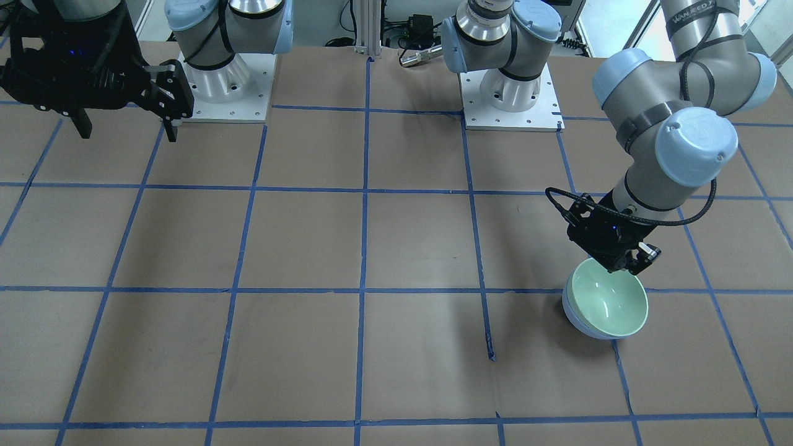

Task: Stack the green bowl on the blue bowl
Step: 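Lower the mint-green bowl into the pale blue bowl and release, then raise the open left gripper up away from the stacked bowls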

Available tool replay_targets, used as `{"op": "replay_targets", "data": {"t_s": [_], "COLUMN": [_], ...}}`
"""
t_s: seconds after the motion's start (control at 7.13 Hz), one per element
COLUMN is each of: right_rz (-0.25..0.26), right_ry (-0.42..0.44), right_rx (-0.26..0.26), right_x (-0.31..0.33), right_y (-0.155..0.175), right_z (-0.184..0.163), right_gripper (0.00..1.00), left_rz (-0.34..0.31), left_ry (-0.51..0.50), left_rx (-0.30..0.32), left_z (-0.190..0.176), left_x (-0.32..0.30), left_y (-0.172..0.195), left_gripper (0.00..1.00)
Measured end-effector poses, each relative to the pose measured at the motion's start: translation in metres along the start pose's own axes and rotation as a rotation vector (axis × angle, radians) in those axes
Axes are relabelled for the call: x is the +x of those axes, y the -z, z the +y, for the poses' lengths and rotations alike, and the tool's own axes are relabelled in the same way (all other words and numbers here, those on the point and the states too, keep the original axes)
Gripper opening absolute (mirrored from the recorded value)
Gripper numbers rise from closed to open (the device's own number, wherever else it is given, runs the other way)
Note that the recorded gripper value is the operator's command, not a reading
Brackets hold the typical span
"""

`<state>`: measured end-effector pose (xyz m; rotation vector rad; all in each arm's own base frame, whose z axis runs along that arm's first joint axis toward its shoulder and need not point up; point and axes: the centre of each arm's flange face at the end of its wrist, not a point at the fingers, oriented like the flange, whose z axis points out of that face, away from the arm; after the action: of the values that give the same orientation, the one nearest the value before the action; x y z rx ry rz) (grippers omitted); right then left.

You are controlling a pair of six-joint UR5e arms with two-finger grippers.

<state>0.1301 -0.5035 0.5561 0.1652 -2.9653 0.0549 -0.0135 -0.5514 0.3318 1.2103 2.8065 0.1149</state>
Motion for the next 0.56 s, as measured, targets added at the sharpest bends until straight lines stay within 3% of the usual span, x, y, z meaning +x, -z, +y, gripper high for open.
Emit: {"op": "replay_targets", "data": {"t_s": [0.14,0.28,0.56], "right_rz": [0.000,0.000,0.000], "right_ry": [0.001,0.001,0.001], "right_rx": [0.000,0.000,0.000], "right_x": [0.000,-0.001,-0.001], "right_y": [0.000,0.000,0.000], "right_z": [0.000,0.000,0.000], "right_gripper": [1.00,1.00,1.00], "left_rz": [-0.013,0.005,0.095], "left_ry": [0.094,0.191,0.372], "left_rx": [0.010,0.020,0.045], "left_z": [-0.014,-0.025,-0.032], "left_x": [0.022,0.042,0.066], "left_y": [0.027,0.055,0.101], "left_gripper": [0.87,0.96,1.00]}}
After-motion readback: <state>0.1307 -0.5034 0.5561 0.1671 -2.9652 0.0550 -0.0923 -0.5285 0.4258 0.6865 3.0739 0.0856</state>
